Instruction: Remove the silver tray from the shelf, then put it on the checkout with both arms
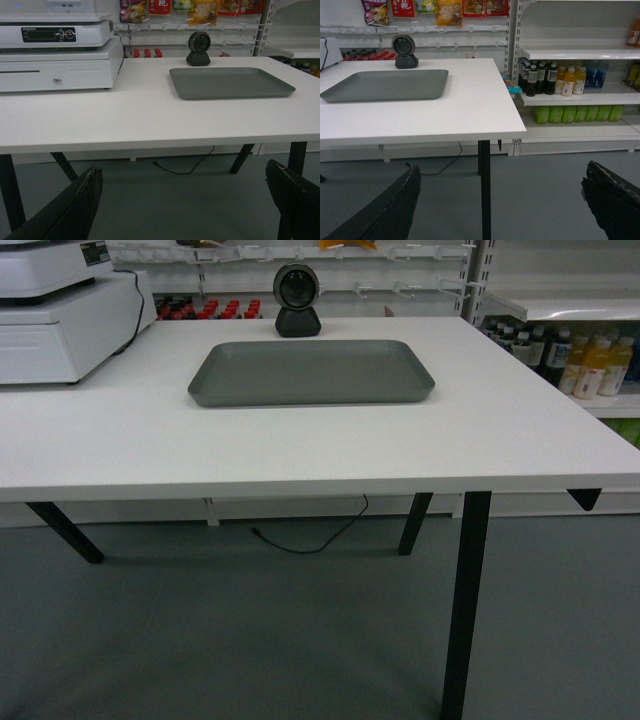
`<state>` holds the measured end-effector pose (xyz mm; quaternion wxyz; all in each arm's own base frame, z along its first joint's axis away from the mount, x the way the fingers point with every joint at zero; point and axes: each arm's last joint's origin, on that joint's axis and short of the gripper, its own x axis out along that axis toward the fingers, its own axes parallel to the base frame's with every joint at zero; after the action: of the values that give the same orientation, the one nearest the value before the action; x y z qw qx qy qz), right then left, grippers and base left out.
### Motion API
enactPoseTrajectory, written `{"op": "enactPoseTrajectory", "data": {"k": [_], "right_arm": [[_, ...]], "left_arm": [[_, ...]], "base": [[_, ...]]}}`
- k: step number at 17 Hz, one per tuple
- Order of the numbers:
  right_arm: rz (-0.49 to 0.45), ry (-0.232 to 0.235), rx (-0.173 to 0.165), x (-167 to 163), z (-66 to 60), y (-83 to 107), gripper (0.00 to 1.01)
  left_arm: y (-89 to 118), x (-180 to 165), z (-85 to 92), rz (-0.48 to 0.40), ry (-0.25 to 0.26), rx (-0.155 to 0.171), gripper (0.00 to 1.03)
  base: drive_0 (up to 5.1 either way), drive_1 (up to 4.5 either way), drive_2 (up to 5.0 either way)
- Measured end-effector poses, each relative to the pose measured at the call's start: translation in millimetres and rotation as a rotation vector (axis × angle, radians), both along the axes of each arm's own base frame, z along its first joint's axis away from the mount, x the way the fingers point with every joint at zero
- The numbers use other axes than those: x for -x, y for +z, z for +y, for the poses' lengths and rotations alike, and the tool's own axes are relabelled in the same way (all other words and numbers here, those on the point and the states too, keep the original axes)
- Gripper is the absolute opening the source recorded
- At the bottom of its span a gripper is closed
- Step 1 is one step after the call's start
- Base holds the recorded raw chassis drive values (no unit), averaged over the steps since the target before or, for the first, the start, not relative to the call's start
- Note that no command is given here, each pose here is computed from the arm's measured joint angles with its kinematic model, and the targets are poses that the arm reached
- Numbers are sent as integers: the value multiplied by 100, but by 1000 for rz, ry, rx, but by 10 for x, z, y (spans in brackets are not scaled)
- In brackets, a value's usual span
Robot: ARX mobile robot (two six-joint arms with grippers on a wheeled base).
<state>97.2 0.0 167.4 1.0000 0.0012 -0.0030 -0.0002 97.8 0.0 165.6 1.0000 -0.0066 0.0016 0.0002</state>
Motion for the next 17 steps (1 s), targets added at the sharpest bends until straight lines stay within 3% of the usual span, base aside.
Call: {"op": "enactPoseTrajectory", "data": {"k": [17], "right_arm": [[0, 0, 0, 0, 0, 0, 98]], "left_arm": [[-1, 0, 0, 1, 0, -1, 98]], "base": [[0, -9, 8]]}}
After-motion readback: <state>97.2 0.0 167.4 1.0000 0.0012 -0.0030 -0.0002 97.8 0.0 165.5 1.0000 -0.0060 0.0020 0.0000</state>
